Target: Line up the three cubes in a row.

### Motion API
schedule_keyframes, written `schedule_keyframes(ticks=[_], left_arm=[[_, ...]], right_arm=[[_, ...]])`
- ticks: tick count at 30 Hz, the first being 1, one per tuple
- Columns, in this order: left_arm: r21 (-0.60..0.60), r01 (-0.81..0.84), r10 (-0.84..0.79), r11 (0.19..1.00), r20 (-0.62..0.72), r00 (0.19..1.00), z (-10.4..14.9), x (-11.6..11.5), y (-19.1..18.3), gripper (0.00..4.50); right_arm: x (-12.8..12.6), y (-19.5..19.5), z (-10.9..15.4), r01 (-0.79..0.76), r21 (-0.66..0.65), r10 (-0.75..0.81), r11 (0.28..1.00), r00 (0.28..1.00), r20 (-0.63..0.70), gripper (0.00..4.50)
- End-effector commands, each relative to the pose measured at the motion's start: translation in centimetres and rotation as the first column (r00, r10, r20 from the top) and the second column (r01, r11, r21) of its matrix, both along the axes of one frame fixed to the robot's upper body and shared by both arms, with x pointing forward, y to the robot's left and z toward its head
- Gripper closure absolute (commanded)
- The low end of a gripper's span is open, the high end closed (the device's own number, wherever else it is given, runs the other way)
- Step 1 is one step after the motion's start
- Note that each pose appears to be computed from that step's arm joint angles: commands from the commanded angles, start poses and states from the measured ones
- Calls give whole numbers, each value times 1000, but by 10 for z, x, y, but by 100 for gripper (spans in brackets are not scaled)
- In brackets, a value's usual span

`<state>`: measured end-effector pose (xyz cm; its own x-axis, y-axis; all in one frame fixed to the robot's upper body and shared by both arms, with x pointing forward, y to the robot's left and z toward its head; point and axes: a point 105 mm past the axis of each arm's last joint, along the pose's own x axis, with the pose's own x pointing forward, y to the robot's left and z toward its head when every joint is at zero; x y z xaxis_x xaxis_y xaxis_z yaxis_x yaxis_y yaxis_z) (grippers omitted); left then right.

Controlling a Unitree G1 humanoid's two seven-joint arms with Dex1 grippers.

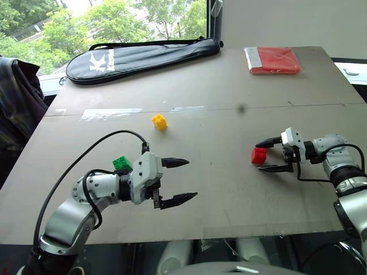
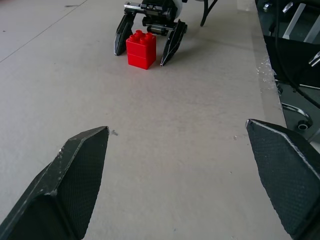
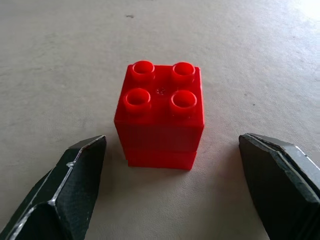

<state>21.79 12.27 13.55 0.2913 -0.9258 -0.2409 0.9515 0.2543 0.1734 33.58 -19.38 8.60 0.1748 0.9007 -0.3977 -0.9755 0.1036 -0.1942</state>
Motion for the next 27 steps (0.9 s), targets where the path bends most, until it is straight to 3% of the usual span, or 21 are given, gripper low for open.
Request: schedule_keyframes(ticks=[1,7,16,21,27], left_arm=[[-21,-4,5,1000,25,1000,5,-6,-2,0],[-34,-6,7,999,9,1000,2,-12,-7,0],[-40,-26,26,999,18,999,6,-7,-4,0],[-127,-252,262,959,63,963,14,-2,11,0],[-282,-584,626,761,81,776,23,7,42,0]], right_arm=[[3,-9,11,50,59,-51,997,998,26,7],[7,-13,9,123,74,-128,990,989,68,7],[-2,-11,8,83,103,-90,991,994,64,7],[-6,-30,30,158,205,-186,966,975,122,7],[-28,-35,62,164,364,-217,917,970,107,7]])
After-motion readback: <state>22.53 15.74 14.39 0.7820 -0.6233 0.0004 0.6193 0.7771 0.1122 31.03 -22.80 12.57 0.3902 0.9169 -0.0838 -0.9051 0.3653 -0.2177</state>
